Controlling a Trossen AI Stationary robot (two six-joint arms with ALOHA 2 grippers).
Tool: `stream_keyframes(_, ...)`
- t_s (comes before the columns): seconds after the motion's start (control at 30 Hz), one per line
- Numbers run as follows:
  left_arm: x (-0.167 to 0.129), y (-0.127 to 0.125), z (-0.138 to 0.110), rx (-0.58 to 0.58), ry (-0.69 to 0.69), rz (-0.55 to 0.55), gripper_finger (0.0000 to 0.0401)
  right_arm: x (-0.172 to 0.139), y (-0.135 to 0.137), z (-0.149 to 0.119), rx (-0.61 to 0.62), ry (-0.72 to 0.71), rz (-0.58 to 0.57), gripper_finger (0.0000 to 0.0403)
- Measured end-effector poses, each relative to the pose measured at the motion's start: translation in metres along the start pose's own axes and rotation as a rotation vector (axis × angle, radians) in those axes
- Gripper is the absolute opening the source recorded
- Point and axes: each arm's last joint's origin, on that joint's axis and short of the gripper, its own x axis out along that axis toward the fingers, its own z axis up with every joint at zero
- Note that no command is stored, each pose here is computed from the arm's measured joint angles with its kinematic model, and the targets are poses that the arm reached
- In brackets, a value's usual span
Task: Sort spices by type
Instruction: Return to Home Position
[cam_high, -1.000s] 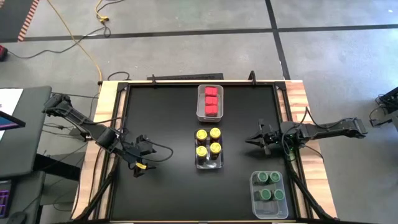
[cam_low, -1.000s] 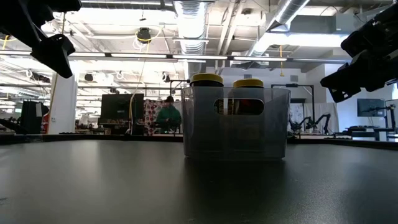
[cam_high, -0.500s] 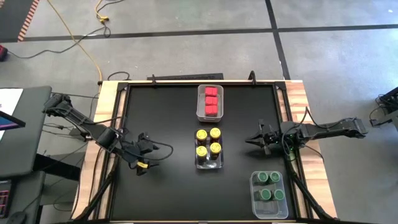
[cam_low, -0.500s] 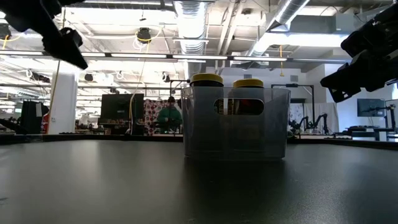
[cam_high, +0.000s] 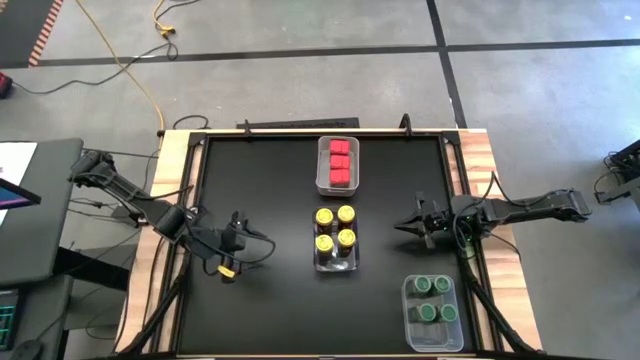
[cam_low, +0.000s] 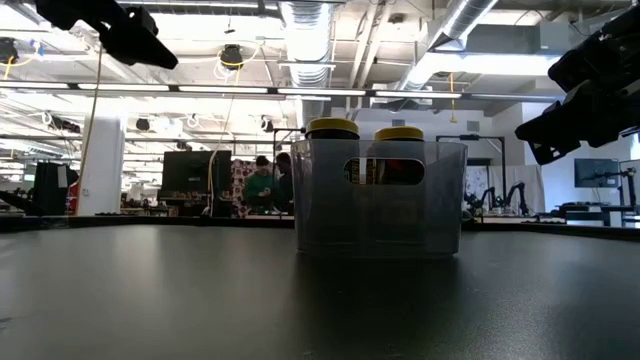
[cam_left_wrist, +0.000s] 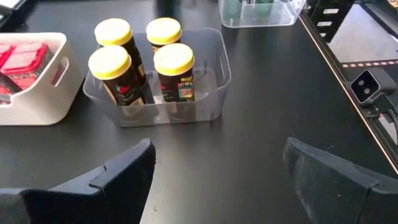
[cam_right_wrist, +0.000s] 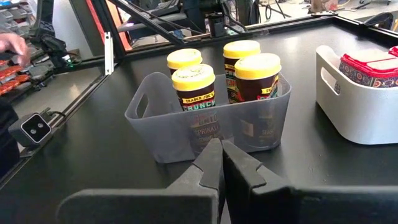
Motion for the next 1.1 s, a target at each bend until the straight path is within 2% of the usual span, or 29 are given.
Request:
stream_keyframes(0.23, 0.0000, 0.0000, 0.0002, 0.007, -0.002, 0.000, 0.0340, 0.0000, 0.0000, 0.0000, 0.000, 0.000, 0.000, 0.0036)
stream_keyframes(0.43, 0.0000, 0.0000, -0.0001, -0.083, 0.001, 0.000, 0.0340, 0.0000, 0.0000, 0.0000, 0.000, 0.000, 0.000, 0.0036)
stream_keyframes(0.73, 0.0000, 0.0000, -0.0002, -0.093, 0.002, -0.001, 0.0340, 0.0000, 0.0000, 0.0000, 0.000, 0.000, 0.000, 0.0036)
stream_keyframes(0.93, -0.0001, 0.0004, -0.0014, -0.191, 0.014, 0.004, 0.0340, 0.0000, 0.0000, 0.0000, 0.000, 0.000, 0.000, 0.0036)
stream_keyframes(1.1, -0.0001, 0.0009, -0.0035, -0.203, 0.034, 0.011, 0.0340, 0.0000, 0.0000, 0.0000, 0.000, 0.000, 0.000, 0.0036)
